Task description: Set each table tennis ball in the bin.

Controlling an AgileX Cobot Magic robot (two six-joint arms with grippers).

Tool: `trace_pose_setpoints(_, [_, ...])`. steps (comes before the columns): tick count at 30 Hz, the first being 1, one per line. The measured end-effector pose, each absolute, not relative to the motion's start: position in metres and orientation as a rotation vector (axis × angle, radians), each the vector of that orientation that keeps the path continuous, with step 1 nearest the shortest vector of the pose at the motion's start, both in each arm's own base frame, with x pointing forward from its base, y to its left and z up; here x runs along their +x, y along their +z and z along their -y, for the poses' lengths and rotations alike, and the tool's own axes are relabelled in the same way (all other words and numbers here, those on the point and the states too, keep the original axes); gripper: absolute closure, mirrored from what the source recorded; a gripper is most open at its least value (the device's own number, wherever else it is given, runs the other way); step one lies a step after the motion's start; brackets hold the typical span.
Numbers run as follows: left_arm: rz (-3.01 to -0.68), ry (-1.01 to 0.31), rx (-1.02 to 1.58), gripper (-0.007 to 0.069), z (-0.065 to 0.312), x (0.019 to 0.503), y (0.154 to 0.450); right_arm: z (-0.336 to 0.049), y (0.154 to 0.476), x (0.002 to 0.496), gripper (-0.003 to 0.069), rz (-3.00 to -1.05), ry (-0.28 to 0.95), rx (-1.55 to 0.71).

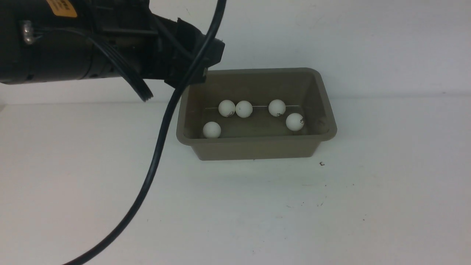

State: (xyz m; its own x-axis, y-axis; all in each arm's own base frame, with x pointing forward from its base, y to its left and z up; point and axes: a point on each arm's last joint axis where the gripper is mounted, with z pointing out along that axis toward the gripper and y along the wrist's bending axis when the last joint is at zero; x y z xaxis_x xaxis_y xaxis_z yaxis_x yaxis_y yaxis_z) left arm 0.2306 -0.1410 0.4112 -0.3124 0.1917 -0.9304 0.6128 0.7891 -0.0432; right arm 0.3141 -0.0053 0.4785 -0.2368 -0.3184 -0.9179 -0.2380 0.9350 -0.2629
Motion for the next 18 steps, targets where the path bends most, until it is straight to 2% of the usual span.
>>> trace_pose_setpoints(3, [-1.876, -0.477, 0.612, 0.0188, 0.141, 0.231, 0.411, 0.005, 0.485, 0.304, 0.0174, -1.818, -0.085, -0.412])
trace_pose_setpoints(10, [-1.876, -0.478, 0.612, 0.0188, 0.141, 0.231, 0.411, -0.002, 0.523, 0.233, 0.0186, -1.770, -0.072, -0.382])
trace_pose_setpoints(18, [-1.876, -0.478, 0.612, 0.0188, 0.141, 0.231, 0.411, -0.003, 0.518, 0.190, 0.0186, -1.964, -0.047, -0.357])
